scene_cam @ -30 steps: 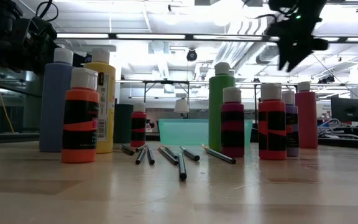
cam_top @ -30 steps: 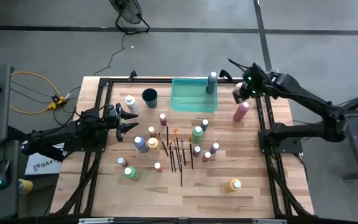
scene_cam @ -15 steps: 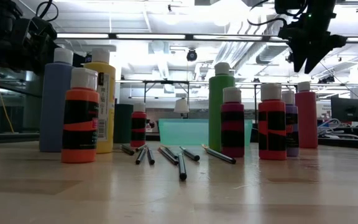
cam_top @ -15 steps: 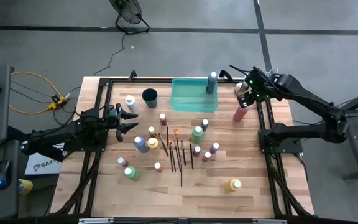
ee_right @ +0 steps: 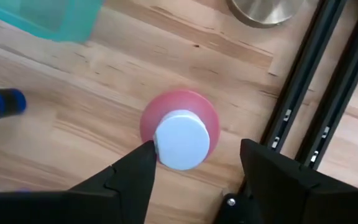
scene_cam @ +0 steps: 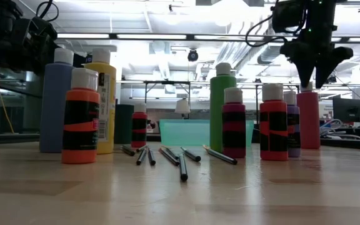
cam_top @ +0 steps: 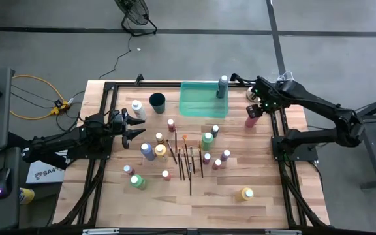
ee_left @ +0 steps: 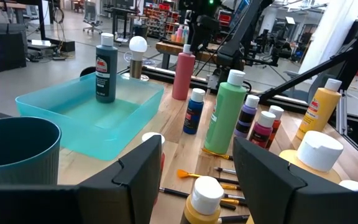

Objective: Pick & Place Paint Supplies
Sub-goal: Put the large pink paint bottle into the green bin

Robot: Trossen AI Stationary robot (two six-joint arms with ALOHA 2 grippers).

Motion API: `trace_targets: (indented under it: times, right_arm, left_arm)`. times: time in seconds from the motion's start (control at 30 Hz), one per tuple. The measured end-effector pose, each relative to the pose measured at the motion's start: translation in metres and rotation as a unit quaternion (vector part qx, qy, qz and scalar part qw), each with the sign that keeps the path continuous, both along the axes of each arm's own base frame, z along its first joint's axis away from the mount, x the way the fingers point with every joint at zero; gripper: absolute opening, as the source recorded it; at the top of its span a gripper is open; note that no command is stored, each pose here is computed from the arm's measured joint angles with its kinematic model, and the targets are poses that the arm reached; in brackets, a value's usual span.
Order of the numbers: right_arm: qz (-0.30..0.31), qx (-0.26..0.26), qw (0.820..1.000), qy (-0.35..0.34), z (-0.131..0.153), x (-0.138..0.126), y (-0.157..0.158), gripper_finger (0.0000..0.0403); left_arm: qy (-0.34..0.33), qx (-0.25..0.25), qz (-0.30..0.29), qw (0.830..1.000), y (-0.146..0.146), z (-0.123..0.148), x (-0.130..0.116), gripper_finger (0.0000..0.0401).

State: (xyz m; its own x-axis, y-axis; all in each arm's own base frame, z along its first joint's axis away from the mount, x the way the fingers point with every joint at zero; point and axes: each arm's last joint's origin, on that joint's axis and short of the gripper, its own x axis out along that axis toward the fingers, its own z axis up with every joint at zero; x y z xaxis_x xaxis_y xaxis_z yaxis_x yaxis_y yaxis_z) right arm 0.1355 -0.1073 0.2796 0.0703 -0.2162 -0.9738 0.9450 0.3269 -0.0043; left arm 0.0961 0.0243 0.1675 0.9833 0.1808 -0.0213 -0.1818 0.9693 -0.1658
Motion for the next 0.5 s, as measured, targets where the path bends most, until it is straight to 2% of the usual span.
trace_targets:
  times: [0.23,0.5]
  right_arm:
    - [0.002,-0.015,1.0,-0.019,0.0007,0.0038,-0.0029,0.0208]
    - [0.013,-0.014,0.999,-0.028,0.001,0.0052,-0.0034,0.017]
  left_arm:
    - [0.0,0.0,0.0,1.0,0.0,0.0001,0.0,0.0194]
    - [0.0,0.0,0.0,1.0,0.0,0.0,0.0,0.0194]
